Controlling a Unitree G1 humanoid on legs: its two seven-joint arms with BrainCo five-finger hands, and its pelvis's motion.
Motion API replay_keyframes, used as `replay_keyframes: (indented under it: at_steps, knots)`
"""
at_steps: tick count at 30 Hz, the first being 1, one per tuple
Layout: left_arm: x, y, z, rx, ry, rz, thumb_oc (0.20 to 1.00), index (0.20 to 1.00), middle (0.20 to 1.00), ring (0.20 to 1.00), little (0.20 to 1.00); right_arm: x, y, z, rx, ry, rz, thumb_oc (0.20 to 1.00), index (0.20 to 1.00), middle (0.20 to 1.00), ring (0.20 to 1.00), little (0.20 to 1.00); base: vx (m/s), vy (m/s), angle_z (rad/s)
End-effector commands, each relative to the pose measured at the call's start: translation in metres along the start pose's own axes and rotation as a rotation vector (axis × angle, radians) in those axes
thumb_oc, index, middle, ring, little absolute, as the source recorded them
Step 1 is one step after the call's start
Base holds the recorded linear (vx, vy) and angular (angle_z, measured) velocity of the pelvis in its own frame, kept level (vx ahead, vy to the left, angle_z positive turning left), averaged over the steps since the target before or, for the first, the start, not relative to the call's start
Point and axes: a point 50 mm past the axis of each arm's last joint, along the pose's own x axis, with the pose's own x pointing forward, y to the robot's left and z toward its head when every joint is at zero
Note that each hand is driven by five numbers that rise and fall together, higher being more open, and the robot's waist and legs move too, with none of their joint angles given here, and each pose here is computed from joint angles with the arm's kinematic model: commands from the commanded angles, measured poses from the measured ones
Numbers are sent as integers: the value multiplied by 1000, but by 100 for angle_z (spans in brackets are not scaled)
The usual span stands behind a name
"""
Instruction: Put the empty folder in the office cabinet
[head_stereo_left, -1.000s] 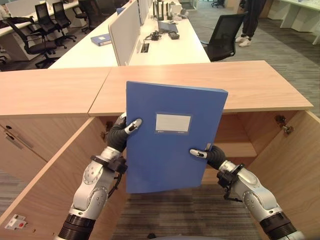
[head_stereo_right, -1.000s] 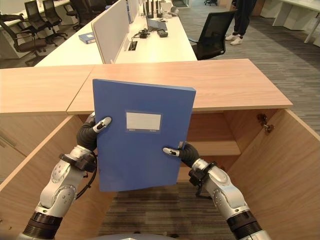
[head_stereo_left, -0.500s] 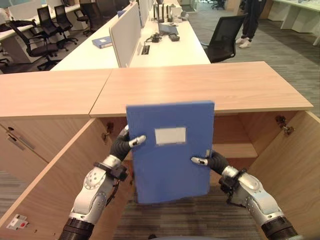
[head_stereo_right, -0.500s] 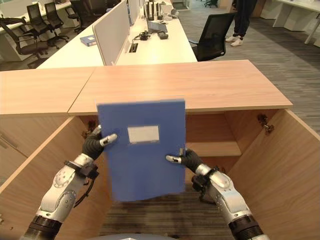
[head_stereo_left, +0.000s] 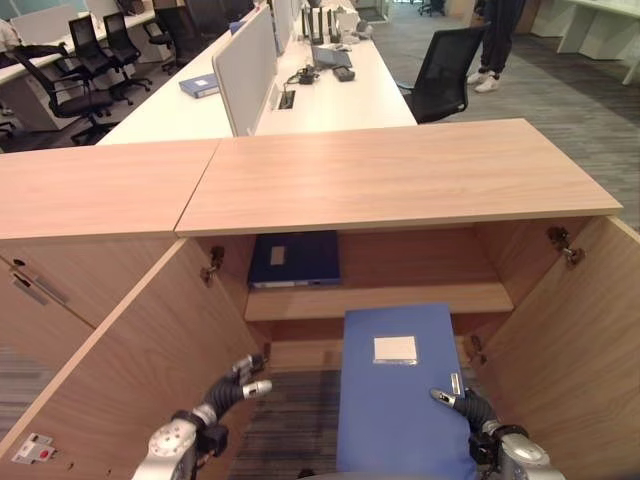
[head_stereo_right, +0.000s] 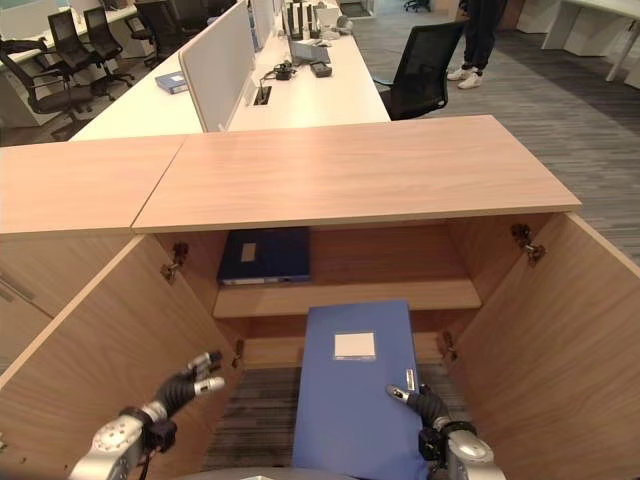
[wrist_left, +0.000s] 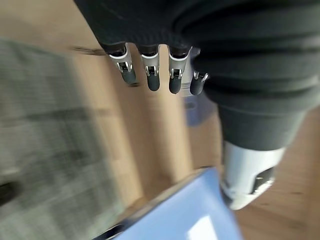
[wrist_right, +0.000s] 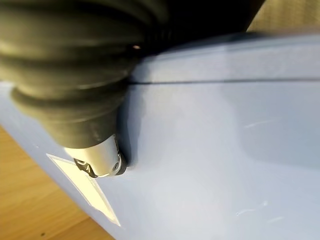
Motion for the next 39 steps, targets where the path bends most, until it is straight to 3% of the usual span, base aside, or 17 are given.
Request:
replay_keyframes:
  at_steps: [1,11,19,31,39]
  knots:
    - [14,6,6,148,16,45,1000,1000,1000,1000,1000,12,8,18,178,-126,-16,200,200,200,200,200,0,-69,3]
    - [17,2,-49,50,260,192,1000,1000,1000,1000,1000,19,3,7,514,-138,-160,200,200,200,200,200,5,-85,5]
    - [16,4,-58,-49,300,251,1000,1000,1000,1000,1000,20,-12,23,734,-267,-263,200,200,200,200,200,-12,-115,17]
    - [11,5,-65,-23,334,244,1000,1000,1000,1000,1000,35,-37,123,850,-543,-326,200,200,200,200,200,89,-79,11]
    - [-10,16,-85,-27,416,312,1000,1000,1000,1000,1000,48,-21,125,882,-478,-314,200,200,200,200,200,238,19,-46]
